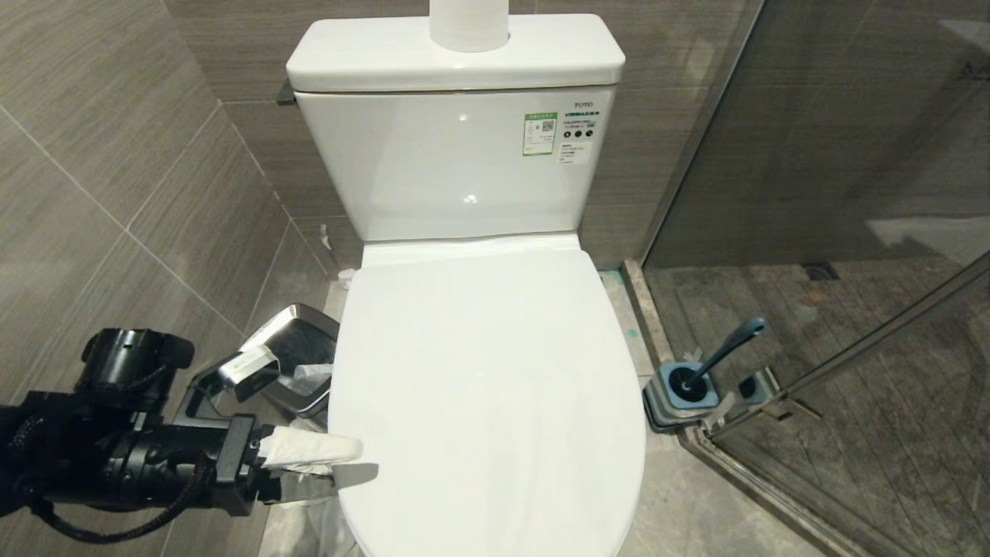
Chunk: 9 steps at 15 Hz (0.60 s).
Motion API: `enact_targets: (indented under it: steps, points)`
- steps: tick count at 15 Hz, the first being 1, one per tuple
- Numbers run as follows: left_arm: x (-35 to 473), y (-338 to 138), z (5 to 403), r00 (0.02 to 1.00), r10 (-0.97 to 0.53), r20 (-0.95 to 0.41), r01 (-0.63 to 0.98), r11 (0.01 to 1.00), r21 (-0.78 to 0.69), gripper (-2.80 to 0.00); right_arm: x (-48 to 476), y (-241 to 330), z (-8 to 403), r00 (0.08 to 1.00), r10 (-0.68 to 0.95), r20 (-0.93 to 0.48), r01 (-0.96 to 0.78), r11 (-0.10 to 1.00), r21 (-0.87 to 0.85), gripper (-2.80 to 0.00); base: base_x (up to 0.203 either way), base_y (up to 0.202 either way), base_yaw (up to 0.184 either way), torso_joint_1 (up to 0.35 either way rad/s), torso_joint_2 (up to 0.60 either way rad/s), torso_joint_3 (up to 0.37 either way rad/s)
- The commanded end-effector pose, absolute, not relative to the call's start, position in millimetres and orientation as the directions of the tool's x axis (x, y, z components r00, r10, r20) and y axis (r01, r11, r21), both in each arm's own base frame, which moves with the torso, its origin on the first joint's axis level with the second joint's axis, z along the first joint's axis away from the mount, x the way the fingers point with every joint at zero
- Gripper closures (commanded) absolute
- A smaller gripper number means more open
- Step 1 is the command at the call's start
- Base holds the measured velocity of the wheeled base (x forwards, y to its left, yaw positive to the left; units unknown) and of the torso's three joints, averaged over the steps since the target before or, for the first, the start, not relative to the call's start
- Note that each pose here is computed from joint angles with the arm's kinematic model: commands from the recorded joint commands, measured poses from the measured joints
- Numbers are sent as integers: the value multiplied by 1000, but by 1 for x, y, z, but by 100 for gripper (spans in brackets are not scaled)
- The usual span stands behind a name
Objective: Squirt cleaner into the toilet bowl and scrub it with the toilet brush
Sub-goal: Use the left hand to lift the toilet lid slightly
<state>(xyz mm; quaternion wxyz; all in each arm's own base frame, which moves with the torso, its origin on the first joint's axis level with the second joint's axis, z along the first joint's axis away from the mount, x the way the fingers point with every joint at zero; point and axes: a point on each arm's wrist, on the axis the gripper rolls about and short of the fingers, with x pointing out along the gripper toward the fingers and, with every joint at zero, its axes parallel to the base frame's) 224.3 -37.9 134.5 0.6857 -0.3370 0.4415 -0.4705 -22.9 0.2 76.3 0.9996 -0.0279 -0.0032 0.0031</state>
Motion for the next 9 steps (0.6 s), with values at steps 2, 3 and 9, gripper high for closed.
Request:
enact_targets:
  steps: [2, 3, 9]
  points:
    - [222, -38, 136, 151, -952, -267, 321, 303, -898, -280, -23, 0, 76, 1000, 6, 5, -6, 998, -57, 0, 0, 0, 0, 0, 0, 0]
    - [222, -38, 137, 151, -952, -265, 320, 300, -898, -280, -23, 0, 76, 1000, 6, 5, -6, 998, -57, 0, 0, 0, 0, 0, 0, 0]
    - [226, -31, 142, 133, -970, -202, 325, 235, -916, -280, -23, 0, 76, 1000, 6, 5, -6, 998, -57, 0, 0, 0, 0, 0, 0, 0]
